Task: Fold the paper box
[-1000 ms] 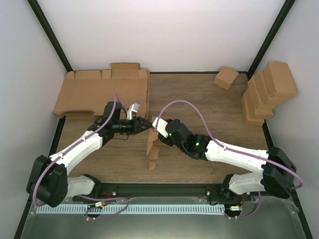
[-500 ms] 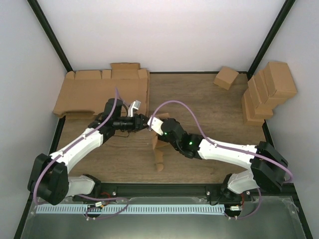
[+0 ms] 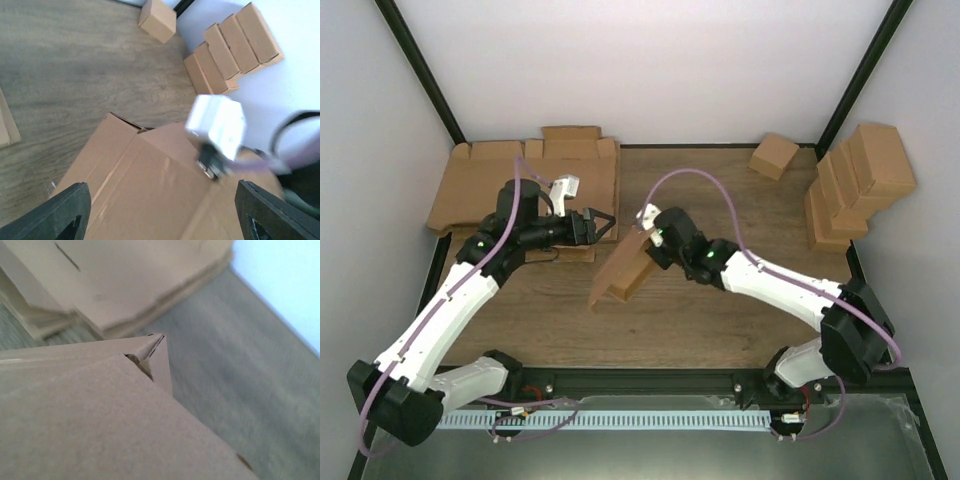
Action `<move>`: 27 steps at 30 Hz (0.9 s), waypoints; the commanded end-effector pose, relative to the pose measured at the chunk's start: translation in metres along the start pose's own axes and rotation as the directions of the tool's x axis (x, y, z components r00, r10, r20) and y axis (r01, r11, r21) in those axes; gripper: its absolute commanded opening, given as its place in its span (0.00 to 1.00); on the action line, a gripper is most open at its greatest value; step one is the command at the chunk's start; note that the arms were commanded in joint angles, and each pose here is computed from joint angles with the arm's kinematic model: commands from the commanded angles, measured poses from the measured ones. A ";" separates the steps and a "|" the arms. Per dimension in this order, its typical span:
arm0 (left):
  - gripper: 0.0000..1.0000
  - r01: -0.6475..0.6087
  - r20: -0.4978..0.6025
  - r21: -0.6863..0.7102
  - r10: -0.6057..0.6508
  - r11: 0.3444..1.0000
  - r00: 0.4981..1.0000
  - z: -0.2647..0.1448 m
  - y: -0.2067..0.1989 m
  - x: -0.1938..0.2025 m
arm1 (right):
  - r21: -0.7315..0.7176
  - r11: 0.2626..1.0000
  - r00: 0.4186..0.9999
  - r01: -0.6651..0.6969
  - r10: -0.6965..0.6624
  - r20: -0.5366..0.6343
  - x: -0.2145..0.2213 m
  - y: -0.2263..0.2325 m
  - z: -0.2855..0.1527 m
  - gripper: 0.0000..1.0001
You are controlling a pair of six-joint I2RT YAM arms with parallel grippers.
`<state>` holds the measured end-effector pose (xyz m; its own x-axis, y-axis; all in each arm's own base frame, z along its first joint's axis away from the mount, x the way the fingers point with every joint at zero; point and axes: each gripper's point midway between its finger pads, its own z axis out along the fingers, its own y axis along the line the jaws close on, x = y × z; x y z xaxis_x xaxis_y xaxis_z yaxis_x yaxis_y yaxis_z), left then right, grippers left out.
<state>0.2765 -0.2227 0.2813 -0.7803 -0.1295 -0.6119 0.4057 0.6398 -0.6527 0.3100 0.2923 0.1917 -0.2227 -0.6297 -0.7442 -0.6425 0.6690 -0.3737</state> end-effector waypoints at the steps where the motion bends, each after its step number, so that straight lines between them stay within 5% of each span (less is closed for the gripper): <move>1: 0.84 -0.086 0.048 -0.030 0.087 0.996 0.995 -0.026 -0.014 -0.011 | -0.136 0.969 0.966 -0.204 0.177 -0.187 0.035 -0.001 -0.007 0.01; 8: 0.91 -0.142 0.075 -0.067 0.147 0.988 0.986 -0.042 -0.018 -0.015 | -0.226 0.883 0.867 -0.412 0.304 -0.394 0.089 0.022 -0.015 0.01; 12: 0.93 -0.180 0.025 -0.017 0.180 0.984 0.983 -0.035 -0.020 -0.003 | -0.231 0.807 0.785 -0.544 0.392 -0.479 0.120 0.031 -0.006 0.01; 16: 0.93 -0.169 -0.050 -0.025 0.168 0.985 0.985 -0.022 -0.004 0.016 | -0.166 0.811 0.751 -0.561 0.414 -0.515 0.140 0.032 0.009 0.03; 27: 0.93 -0.166 -0.104 0.001 0.166 0.986 0.981 -0.011 0.008 0.040 | -0.106 0.811 0.762 -0.575 0.483 -0.432 0.139 0.020 0.011 0.42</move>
<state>0.2482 -0.2093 0.2536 -0.7697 0.0264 -0.6379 0.4793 0.6839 -0.5500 0.2639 0.2191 0.0524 -0.8243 -0.3886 -0.4117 -0.4893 0.8549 0.1727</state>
